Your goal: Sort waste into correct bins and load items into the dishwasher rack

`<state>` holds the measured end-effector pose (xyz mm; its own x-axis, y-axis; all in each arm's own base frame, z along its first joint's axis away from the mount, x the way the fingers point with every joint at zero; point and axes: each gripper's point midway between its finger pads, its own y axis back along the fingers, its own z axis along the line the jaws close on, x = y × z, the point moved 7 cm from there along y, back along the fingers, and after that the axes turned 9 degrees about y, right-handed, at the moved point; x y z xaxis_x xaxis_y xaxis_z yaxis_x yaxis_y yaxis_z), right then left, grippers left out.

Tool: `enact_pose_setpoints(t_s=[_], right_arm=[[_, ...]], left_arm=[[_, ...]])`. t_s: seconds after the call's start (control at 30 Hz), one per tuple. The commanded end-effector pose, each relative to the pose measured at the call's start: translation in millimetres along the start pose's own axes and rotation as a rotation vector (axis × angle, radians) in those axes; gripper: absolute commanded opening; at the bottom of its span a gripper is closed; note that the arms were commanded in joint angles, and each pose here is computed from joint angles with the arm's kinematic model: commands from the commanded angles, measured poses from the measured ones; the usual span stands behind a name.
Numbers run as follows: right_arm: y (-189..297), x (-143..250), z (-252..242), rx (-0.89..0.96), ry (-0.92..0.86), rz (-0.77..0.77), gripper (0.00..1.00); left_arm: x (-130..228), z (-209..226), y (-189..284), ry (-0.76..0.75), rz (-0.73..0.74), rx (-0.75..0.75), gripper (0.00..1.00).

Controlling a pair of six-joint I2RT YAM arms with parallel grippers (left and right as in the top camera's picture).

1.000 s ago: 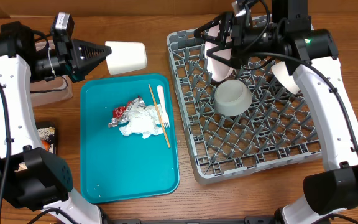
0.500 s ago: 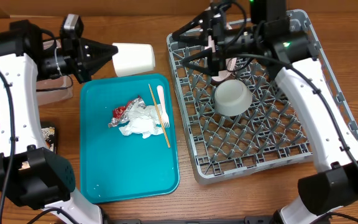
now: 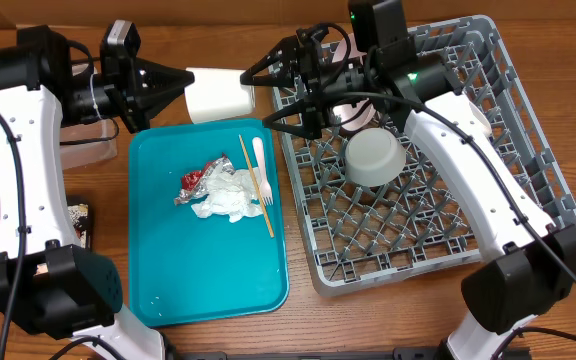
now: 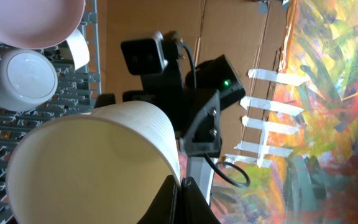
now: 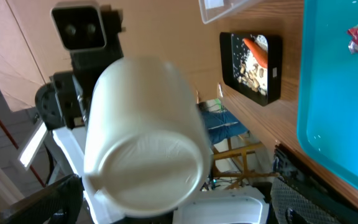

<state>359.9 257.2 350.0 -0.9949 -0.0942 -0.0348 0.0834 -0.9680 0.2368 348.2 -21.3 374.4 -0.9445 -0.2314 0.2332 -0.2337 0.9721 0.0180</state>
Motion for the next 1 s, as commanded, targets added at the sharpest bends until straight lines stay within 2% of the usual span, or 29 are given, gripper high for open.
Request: enact_pose_setpoints(t_s=[0.0, 0.33, 0.6, 0.87, 0.97], right_arm=[[2.1, -0.4, 12.7, -0.043, 0.0, 0.019, 1.0], [3.3, -0.4, 36.9, -0.149, 0.02, 0.087, 1.0], [-15.0, 13.5, 44.0, -0.162, 0.018, 0.159, 1.0], [-19.0, 15.7, 46.2, -0.165, 0.032, 0.166, 1.0], [-19.0, 15.5, 46.3, -0.165, 0.034, 0.165, 0.97]], left_arm=[[23.4, -25.6, 0.8, -0.076, 0.007, 0.028, 0.04], [28.5, -30.7, 0.9, -0.077, 0.007, 0.028, 0.04], [28.7, -30.8, 0.7, -0.058, 0.008, 0.028, 0.04], [36.1, -34.9, 0.8, -0.067, 0.009, 0.028, 0.04], [38.7, -36.4, 0.8, -0.07, 0.009, 0.028, 0.04]])
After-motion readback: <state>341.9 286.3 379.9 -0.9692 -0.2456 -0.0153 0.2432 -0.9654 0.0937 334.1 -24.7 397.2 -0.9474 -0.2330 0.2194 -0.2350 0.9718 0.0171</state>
